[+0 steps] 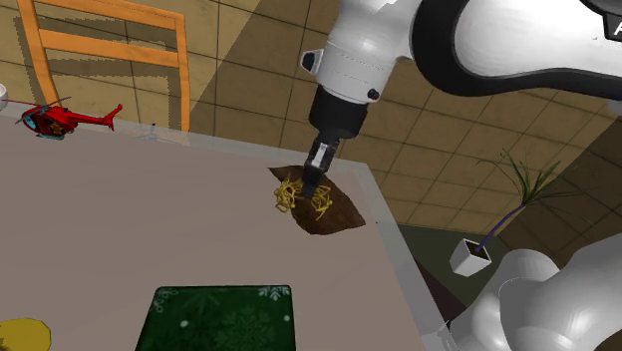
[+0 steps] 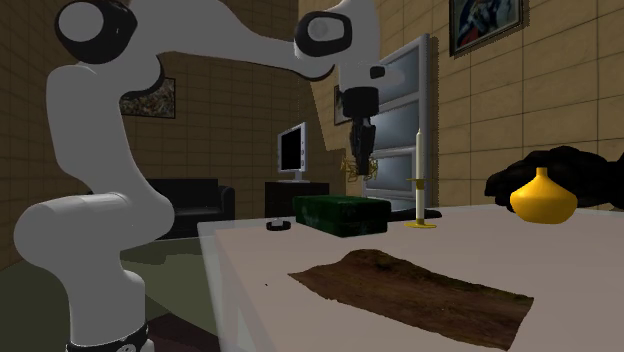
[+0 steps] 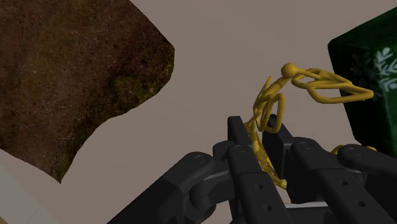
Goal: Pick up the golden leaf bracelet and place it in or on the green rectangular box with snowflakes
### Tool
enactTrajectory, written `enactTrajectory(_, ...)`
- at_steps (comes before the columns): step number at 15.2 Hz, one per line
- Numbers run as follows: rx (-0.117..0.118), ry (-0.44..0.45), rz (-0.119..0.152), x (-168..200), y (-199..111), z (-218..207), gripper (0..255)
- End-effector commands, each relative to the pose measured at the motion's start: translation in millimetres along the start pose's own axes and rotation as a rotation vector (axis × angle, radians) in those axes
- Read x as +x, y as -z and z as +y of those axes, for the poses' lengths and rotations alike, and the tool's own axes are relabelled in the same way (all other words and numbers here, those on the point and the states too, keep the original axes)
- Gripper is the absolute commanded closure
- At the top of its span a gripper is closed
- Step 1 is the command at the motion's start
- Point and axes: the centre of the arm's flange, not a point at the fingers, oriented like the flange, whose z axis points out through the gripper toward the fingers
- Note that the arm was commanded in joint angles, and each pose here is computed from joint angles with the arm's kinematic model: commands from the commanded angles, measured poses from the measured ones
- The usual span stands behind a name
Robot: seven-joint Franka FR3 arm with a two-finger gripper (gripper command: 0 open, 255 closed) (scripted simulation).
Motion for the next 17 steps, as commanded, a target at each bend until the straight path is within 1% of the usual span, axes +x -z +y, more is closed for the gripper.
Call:
enactTrajectory(1, 0.0, 0.0, 0.0, 0, 10, -1, 255)
enactTrajectory(7, 0.0, 0.0, 0.0, 1, 42, -2, 255)
enactTrajectory(8, 0.0, 0.0, 0.0, 1, 43, -2, 255)
enactTrajectory(17, 0.0, 0.0, 0.0, -3, 47, -121, 255)
